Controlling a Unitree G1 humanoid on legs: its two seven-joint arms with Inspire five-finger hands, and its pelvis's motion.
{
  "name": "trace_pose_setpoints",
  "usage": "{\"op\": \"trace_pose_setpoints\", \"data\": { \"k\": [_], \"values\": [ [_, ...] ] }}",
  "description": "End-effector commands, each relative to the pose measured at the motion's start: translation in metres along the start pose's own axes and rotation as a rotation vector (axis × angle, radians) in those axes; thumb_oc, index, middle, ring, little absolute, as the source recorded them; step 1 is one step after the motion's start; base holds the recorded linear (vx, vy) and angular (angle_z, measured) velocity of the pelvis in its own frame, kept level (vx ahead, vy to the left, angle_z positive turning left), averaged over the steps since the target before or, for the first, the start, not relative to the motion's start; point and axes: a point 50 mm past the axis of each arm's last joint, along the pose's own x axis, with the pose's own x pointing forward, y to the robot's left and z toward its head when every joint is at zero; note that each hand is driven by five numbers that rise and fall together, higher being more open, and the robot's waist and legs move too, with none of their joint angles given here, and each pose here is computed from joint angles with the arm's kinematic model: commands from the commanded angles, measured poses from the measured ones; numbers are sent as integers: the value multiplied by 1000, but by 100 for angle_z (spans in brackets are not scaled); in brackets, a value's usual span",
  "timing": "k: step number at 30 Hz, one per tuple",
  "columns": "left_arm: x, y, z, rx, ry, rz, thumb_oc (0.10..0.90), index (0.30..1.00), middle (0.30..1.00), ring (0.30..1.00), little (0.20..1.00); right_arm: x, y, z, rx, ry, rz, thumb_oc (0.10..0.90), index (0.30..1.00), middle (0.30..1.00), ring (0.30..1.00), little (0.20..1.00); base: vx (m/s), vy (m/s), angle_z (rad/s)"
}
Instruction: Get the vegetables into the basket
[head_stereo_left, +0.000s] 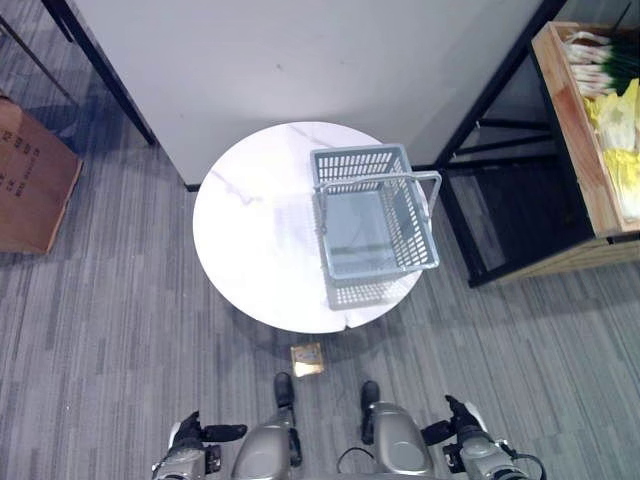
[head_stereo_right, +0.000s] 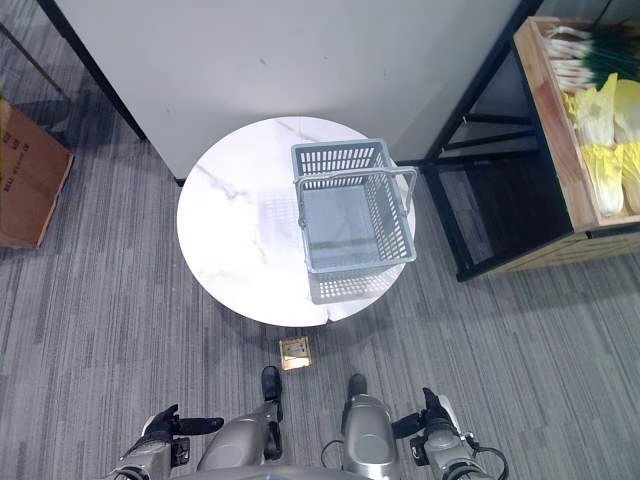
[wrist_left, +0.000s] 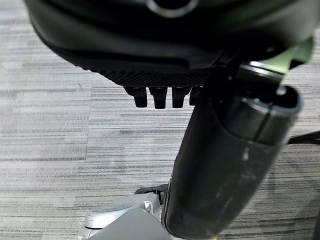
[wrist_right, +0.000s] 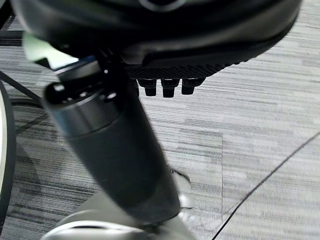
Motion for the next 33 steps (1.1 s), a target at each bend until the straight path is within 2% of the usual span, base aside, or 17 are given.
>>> {"op": "trace_pose_setpoints", "data": {
  "k": [1,12,14,15,16,17,18,19,20,21,23,25,28,29,31,33],
  "values": [
    [0,19,-15,-1,40,61,900,1000,1000,1000,1000,1,-13,1,-14,-27,-35,900,1000,1000,1000,1000,82,-238,10],
    [-3,1,-25,-21,71,24,900,1000,1000,1000,1000,3,-42,-4,-5,-5,-127,900,1000,1000,1000,1000,62,-171,11],
    [-3,1,-22,-24,57,53,900,1000,1000,1000,1000,3,-60,-3,15,-8,-220,900,1000,1000,1000,1000,78,-57,3],
    [-4,2,-21,-43,42,93,900,1000,1000,1000,1000,3,-83,13,45,-78,-325,900,1000,1000,1000,1000,40,-1,2],
    [-4,2,-21,-43,42,92,900,1000,1000,1000,1000,2,-83,13,45,-78,-325,900,1000,1000,1000,1000,30,43,2],
    [-4,3,-23,-65,46,113,900,1000,1000,1000,1000,-2,-112,34,35,-177,-439,900,1000,1000,1000,1000,6,37,-3],
    [-4,3,-23,-65,47,113,900,1000,1000,1000,1000,-2,-112,34,34,-176,-440,900,1000,1000,1000,1000,2,60,-13],
    [-4,3,-25,-71,56,117,900,1000,1000,1000,1000,-7,-129,49,12,-248,-502,900,1000,1000,1000,1000,-8,60,-24],
    [-5,3,-28,-72,62,110,900,1000,1000,1000,1000,-18,-155,67,-37,-338,-601,900,1000,1000,1000,1000,-15,80,-22],
    [-5,2,-29,-68,67,103,900,1000,1000,1000,1000,-25,-163,80,-69,-407,-630,900,1000,1000,1000,1000,-9,91,-10],
    [-6,0,-34,-27,78,73,900,1000,1000,1000,1000,-58,-194,123,-210,-631,-760,900,1000,1000,1000,1000,-12,93,3],
    [-7,0,-37,-19,88,52,900,1000,1000,1000,1000,-88,-206,157,-299,-812,-825,900,1000,1000,1000,1000,-5,78,-9],
    [-6,2,-39,0,107,39,900,1000,1000,1000,1000,-132,-207,207,-409,-1068,-867,900,1000,1000,1000,1000,-15,56,-10],
    [-6,3,-39,9,113,32,900,1000,1000,1000,1000,-158,-197,238,-450,-1223,-840,900,1000,1000,1000,1000,-21,41,1],
    [-6,2,-39,6,114,32,900,1000,1000,1000,1000,-158,-196,239,-451,-1226,-839,900,1000,1000,1000,1000,-18,22,2],
    [-6,3,-41,3,129,26,900,1000,1000,1000,1000,-189,-171,276,-476,-1423,-755,900,1000,1000,1000,1000,-38,17,10]
  ]
}}
